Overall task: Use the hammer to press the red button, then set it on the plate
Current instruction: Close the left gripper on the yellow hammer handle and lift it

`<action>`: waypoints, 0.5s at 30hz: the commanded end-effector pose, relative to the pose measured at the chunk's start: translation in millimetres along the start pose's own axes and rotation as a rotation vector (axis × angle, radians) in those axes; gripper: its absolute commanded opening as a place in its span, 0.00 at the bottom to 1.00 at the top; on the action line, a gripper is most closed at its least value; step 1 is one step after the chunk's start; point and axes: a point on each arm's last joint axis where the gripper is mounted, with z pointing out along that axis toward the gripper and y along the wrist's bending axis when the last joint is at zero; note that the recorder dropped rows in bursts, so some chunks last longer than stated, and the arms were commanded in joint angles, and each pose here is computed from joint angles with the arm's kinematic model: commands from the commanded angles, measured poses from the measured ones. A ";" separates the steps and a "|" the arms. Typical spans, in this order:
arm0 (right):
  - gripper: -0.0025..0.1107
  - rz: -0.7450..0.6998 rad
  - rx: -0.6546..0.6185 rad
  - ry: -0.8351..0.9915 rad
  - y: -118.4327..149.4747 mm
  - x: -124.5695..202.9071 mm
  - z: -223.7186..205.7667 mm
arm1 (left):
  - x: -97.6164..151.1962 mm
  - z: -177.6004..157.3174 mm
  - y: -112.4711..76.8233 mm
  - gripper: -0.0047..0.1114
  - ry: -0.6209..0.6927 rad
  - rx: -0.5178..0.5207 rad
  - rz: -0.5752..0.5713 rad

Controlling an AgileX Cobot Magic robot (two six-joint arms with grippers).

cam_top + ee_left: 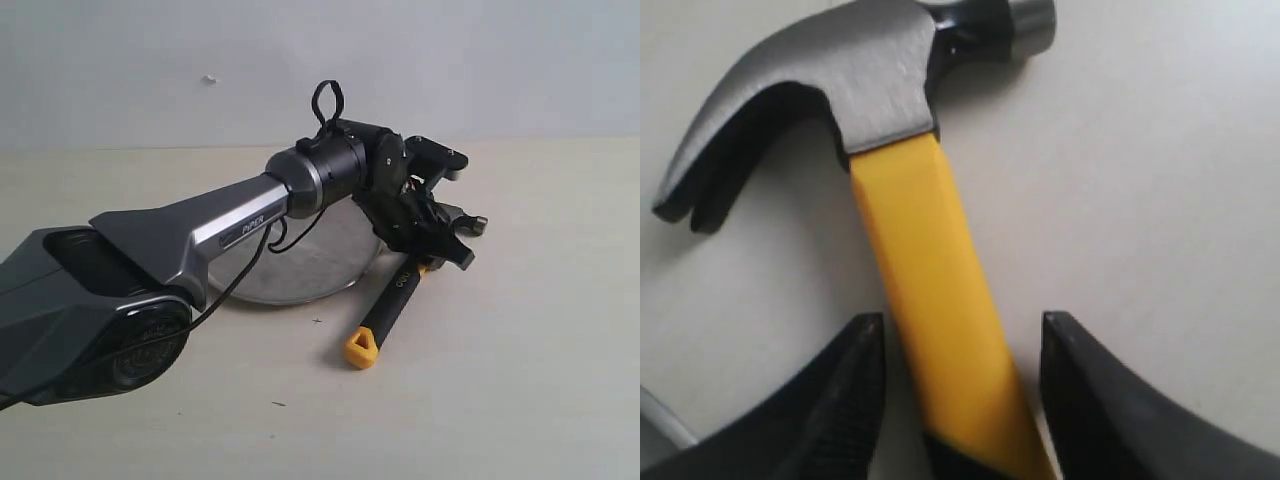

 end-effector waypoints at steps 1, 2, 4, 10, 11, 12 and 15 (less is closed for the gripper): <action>0.02 0.000 0.002 -0.012 -0.2 0.2 0.1 | 1.1 -4.9 -1.5 0.46 0.042 0.003 0.018; 0.02 0.000 0.002 -0.012 -0.2 0.2 0.1 | 1.4 -4.9 -1.4 0.45 0.045 0.003 0.019; 0.02 0.000 0.002 -0.012 -0.2 0.2 0.1 | 2.5 -4.9 -1.6 0.35 0.057 0.005 0.019; 0.02 0.000 0.002 -0.012 -0.2 0.2 0.1 | 4.8 -5.1 -0.8 0.04 0.083 -0.004 0.003; 0.02 0.000 0.002 -0.012 -0.2 0.2 0.1 | 5.1 -5.1 -0.7 0.04 0.086 -0.005 0.002; 0.02 0.000 0.002 -0.012 -0.2 0.2 0.1 | 5.3 -5.1 -0.6 0.04 0.088 -0.007 0.003; 0.02 0.000 0.002 -0.012 -0.2 0.2 0.1 | 5.3 -5.1 -0.2 0.04 0.088 -0.011 -0.003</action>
